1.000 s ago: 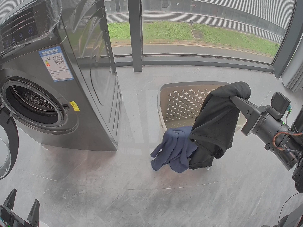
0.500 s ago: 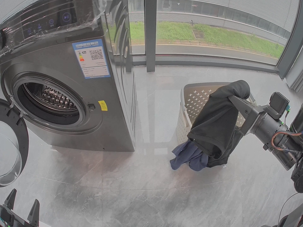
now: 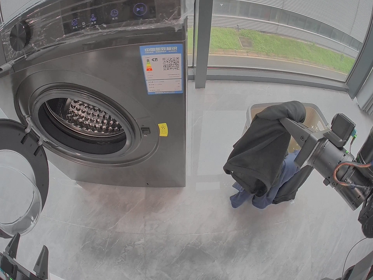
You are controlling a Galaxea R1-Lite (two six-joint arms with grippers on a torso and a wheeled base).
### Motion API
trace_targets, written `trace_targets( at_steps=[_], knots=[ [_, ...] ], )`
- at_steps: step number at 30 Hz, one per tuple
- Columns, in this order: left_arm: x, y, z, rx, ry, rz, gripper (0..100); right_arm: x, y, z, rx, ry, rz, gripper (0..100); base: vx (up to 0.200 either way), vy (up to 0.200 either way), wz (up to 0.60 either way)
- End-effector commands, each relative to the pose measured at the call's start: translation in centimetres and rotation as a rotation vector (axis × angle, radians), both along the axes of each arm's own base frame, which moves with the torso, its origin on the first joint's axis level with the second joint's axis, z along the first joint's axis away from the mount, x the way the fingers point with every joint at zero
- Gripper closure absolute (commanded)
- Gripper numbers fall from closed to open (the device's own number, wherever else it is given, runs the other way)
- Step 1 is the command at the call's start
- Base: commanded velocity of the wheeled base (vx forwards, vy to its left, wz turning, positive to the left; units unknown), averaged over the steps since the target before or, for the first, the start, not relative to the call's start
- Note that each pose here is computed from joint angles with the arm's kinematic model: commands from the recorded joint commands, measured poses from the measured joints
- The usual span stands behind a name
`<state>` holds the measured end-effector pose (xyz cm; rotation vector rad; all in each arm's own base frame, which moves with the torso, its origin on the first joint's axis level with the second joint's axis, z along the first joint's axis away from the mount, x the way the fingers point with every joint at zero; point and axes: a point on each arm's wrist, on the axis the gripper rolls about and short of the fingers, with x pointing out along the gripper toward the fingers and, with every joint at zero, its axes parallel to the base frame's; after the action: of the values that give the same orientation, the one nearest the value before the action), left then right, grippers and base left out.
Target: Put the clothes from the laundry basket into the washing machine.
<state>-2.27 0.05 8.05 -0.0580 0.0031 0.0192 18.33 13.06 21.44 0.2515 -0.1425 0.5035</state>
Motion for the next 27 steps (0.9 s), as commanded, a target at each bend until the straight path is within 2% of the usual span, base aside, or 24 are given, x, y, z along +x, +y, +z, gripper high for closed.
trace_targets(
  at_steps=[1,15,21,27],
  knots=[
    [0.05,0.00,-0.42,0.000,0.007,0.001,0,0.01,0.01,0.02,0.001,-0.001,0.000,100,-0.200,0.000,0.00],
    [0.05,0.00,-0.42,0.000,0.007,0.001,0,-0.01,-0.01,-0.11,-0.003,0.004,0.000,100,-0.200,0.000,0.00],
    [0.05,0.00,-0.42,-0.002,0.007,0.002,0,0.00,0.00,-0.19,-0.004,0.006,0.000,100,0.000,0.000,0.00],
    [0.06,0.00,-0.42,0.000,0.009,0.001,0,-0.04,-0.02,-0.19,-0.004,0.006,0.000,100,0.000,0.200,0.00]
  ],
)
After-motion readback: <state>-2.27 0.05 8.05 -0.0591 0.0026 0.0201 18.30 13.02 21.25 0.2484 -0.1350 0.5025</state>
